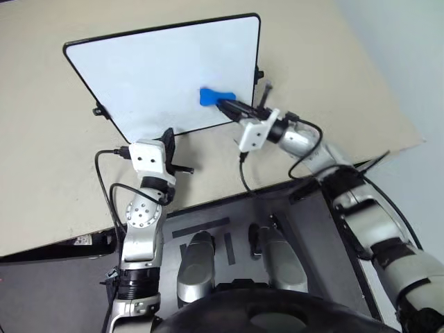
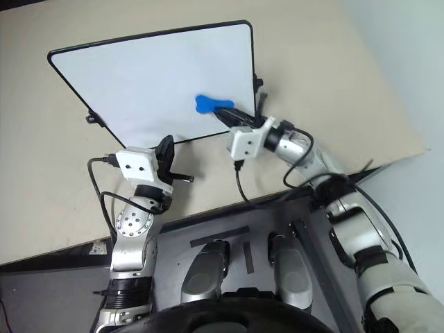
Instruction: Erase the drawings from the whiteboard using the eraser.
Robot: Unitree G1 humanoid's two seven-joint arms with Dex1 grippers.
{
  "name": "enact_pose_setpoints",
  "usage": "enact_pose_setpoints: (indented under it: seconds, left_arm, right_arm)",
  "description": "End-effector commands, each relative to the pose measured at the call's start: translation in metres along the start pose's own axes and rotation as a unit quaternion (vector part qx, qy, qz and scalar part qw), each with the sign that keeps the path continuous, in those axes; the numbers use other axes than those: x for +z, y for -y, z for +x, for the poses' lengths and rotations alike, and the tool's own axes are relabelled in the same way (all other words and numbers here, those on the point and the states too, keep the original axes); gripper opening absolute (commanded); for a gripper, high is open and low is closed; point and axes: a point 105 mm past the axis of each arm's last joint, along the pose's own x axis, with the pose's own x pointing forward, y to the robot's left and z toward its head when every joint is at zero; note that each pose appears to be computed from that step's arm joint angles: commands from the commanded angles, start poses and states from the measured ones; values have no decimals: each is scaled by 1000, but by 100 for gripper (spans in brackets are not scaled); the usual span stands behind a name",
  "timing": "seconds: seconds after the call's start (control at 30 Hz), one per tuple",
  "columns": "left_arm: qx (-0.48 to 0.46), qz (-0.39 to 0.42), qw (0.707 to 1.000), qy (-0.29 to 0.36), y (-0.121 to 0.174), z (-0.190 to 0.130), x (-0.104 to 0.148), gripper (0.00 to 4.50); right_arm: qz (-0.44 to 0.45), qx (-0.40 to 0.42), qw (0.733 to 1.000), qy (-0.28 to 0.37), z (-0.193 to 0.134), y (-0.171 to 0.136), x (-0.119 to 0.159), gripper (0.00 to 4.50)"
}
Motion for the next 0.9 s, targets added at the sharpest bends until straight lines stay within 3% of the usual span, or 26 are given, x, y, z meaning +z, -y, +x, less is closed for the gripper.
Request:
enact_pose_setpoints:
  seconds: [0.03, 0.2, 0.4, 0.63, 0.9]
  left_arm:
    - [-8, 3, 1000, 22, -1, 2, 13, 0]
    - [-15, 7, 1000, 19, -2, 3, 13, 0]
    - [-22, 12, 999, 21, -4, 7, 15, 0]
    - [-33, 18, 999, 23, -3, 8, 18, 0]
    - [-50, 22, 998, 19, -4, 9, 20, 0]
  right_arm:
    - [62, 35, 997, -1, -21, 0, 9, 1]
    - [147, 106, 982, -46, -54, -23, 2, 1]
    - [180, 121, 974, -58, -58, -27, 0, 181]
    - [158, 53, 985, -43, -55, 1, 7, 434]
    - [231, 2, 972, -41, -69, 7, 15, 446]
